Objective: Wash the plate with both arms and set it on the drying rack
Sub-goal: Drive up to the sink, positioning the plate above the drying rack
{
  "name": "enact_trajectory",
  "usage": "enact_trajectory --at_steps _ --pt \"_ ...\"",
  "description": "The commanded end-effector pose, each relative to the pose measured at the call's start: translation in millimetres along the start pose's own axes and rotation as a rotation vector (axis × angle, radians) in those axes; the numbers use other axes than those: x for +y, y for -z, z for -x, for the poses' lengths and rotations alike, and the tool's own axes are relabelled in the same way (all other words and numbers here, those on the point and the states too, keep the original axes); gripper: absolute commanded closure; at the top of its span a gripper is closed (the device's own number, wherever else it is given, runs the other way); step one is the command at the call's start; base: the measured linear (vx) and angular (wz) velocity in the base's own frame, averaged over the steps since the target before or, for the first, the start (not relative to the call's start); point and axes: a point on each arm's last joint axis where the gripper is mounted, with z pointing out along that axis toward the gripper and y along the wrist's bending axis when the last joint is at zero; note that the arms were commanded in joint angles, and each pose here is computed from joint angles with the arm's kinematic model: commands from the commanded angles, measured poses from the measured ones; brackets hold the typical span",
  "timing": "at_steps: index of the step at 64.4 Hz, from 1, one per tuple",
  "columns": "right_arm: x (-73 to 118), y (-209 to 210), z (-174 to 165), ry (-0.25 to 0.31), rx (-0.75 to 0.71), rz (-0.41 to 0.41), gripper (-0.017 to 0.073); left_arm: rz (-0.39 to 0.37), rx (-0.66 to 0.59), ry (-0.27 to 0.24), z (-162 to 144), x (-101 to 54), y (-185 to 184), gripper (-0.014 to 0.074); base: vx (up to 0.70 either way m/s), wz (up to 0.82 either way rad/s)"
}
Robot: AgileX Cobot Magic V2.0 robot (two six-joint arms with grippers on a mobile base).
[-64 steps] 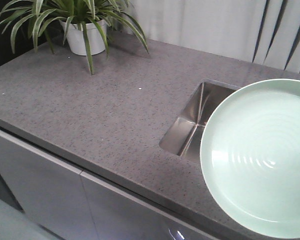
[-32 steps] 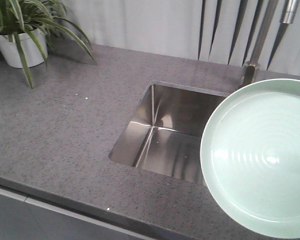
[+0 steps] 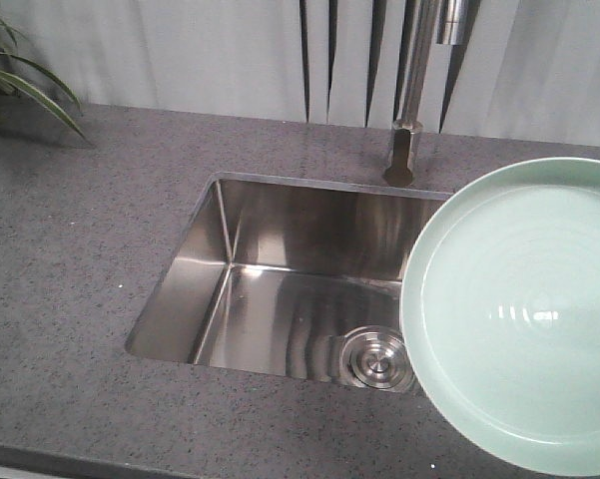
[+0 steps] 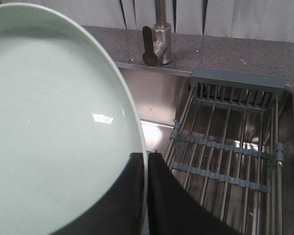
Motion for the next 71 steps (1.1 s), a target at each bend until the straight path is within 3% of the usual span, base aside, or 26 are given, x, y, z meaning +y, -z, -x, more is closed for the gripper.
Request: enact_trajectory --at_steps 1,71 --pt "0.5 3.6 13.2 0.007 -0.094 -0.002 0.0563 0.002 -0.061 0.014 -2.0 0.2 -0.5 0.0590 0.04 -0.23" --pt "0.5 3.6 13.4 0.007 -0.096 -0.002 0.0563 0.002 -0.061 0.014 -2.0 0.2 -0.5 0.0590 0.03 -0.13"
